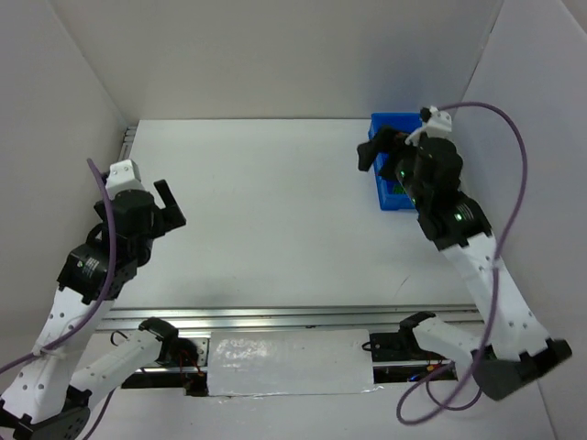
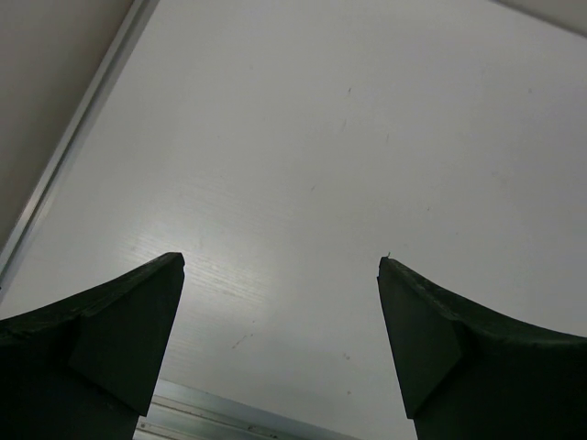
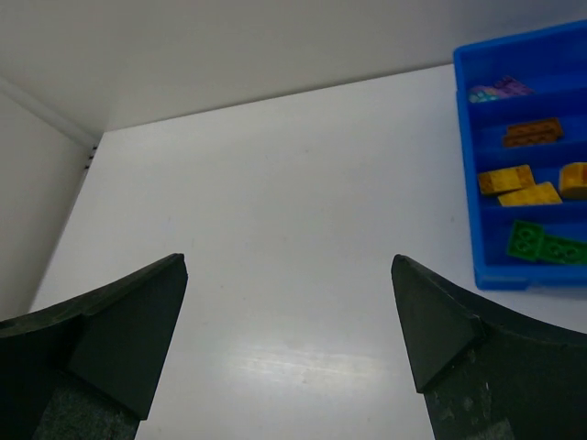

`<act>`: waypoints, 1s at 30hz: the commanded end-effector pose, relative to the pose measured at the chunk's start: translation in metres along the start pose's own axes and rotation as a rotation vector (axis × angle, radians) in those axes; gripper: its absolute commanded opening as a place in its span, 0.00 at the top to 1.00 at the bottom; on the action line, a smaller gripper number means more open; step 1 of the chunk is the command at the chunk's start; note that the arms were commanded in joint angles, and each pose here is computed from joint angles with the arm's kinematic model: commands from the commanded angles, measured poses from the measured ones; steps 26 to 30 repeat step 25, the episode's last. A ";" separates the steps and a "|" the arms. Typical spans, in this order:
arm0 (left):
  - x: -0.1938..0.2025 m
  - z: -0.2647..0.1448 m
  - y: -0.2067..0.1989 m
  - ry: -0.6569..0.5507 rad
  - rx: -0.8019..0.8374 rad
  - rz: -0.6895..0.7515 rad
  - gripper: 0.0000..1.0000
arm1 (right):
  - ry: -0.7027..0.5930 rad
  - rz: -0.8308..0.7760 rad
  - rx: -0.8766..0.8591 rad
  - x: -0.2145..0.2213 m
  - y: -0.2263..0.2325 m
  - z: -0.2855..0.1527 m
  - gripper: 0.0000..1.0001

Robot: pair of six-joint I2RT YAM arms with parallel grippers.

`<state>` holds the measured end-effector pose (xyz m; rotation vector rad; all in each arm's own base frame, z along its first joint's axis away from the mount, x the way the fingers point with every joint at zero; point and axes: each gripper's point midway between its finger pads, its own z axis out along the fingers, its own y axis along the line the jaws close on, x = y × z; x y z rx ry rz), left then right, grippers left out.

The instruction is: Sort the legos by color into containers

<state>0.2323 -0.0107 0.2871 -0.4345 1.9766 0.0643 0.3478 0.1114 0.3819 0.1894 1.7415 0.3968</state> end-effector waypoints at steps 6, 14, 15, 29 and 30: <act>-0.062 -0.017 -0.010 -0.074 -0.003 -0.010 0.01 | -0.039 -0.039 0.155 0.002 -0.059 -0.135 0.00; -0.068 -0.053 0.041 -0.147 -0.117 -0.020 0.01 | -0.044 -0.042 0.096 0.002 -0.069 -0.212 0.00; -0.068 -0.056 0.045 -0.151 -0.117 -0.021 0.00 | -0.036 -0.057 0.094 0.004 -0.071 -0.216 0.00; -0.051 -0.087 0.072 -0.162 -0.094 -0.065 0.00 | -0.041 -0.063 0.059 0.015 -0.075 -0.233 0.00; -0.051 -0.087 0.072 -0.162 -0.094 -0.065 0.00 | -0.041 -0.063 0.059 0.015 -0.075 -0.233 0.00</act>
